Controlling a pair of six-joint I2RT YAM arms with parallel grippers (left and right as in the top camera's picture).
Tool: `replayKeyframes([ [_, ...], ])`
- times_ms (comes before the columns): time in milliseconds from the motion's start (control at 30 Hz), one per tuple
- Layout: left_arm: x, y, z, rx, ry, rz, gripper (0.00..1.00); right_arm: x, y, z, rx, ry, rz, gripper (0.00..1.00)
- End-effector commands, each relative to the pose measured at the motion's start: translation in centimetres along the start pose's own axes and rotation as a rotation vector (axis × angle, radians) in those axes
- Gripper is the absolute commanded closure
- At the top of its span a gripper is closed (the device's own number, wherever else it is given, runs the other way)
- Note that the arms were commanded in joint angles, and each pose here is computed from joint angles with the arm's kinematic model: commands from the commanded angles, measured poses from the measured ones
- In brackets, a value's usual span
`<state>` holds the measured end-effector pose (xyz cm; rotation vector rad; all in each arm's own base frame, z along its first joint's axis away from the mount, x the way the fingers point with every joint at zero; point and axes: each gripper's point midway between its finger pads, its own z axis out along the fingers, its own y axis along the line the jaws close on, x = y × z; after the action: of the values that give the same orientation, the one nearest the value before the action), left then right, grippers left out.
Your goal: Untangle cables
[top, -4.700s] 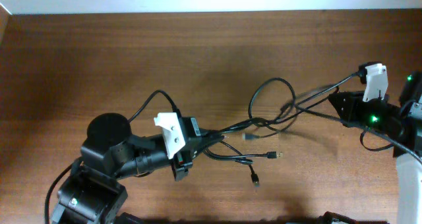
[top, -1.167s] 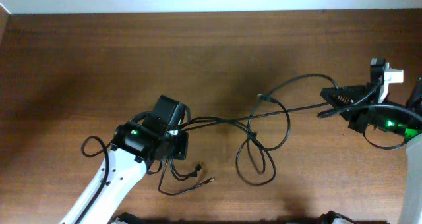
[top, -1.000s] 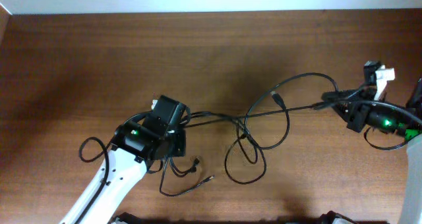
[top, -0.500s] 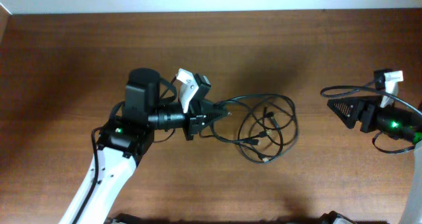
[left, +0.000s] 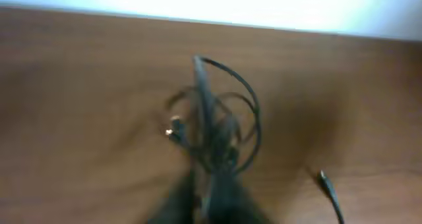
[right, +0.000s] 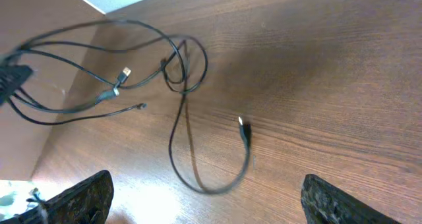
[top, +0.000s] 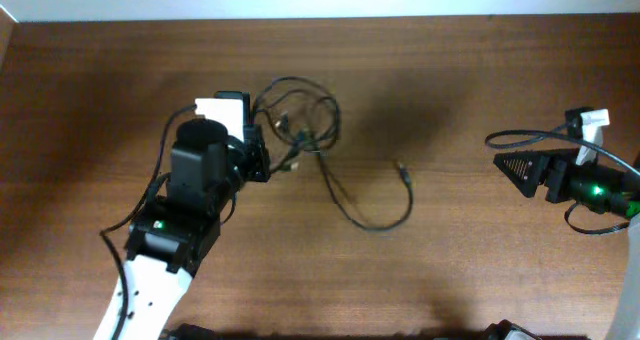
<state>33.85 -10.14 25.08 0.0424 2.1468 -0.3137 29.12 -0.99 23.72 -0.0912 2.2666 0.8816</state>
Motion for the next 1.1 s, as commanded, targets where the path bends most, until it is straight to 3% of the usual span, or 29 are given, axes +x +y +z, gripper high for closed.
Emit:
replayKeyframes([
  [0, 2.7, -0.8, 1.5, 0.052, 0.133, -0.038, 0.01, -0.3, -0.1, -0.2, 0.012, -0.003, -0.019, 0.11],
  [133, 5.5, -0.2, 1.5, 0.027, 0.251, -0.043, 0.01, -0.3, -0.1, -0.2, 0.012, -0.003, -0.019, 0.11],
  [200, 6.4, 2.1, 1.2, -0.101, 0.277, -0.03, 0.01, -0.3, -0.1, -0.2, 0.012, -0.003, -0.019, 0.06],
  [267, 6.8, 5.5, 0.4, -0.31, 0.265, -0.131, 0.01, -0.1, 0.0, -0.2, 0.009, 0.002, -0.009, 0.01],
  [433, 6.7, 9.5, -0.5, -0.424, 0.249, -0.269, 0.01, 0.4, 0.7, 0.0, -0.018, 0.022, 0.016, 0.01],
  [600, 7.1, 10.2, -0.8, -0.446, 0.266, -0.281, 0.01, 2.1, 6.1, 3.8, -0.165, 0.159, -0.116, 0.01],
  [733, 7.1, 10.2, -0.8, -0.446, 0.266, -0.281, 0.01, 6.3, 11.1, 7.6, -0.306, 0.362, -0.215, 0.01],
  [867, 7.1, 10.2, -0.8, -0.446, 0.266, -0.281, 0.01, 10.4, 11.7, 12.7, -0.294, 0.6, -0.094, 0.01],
  [1067, 7.1, 10.2, -0.8, -0.446, 0.266, -0.281, 0.01, 13.4, 12.3, 18.0, -0.302, 0.707, -0.123, 0.01],
])
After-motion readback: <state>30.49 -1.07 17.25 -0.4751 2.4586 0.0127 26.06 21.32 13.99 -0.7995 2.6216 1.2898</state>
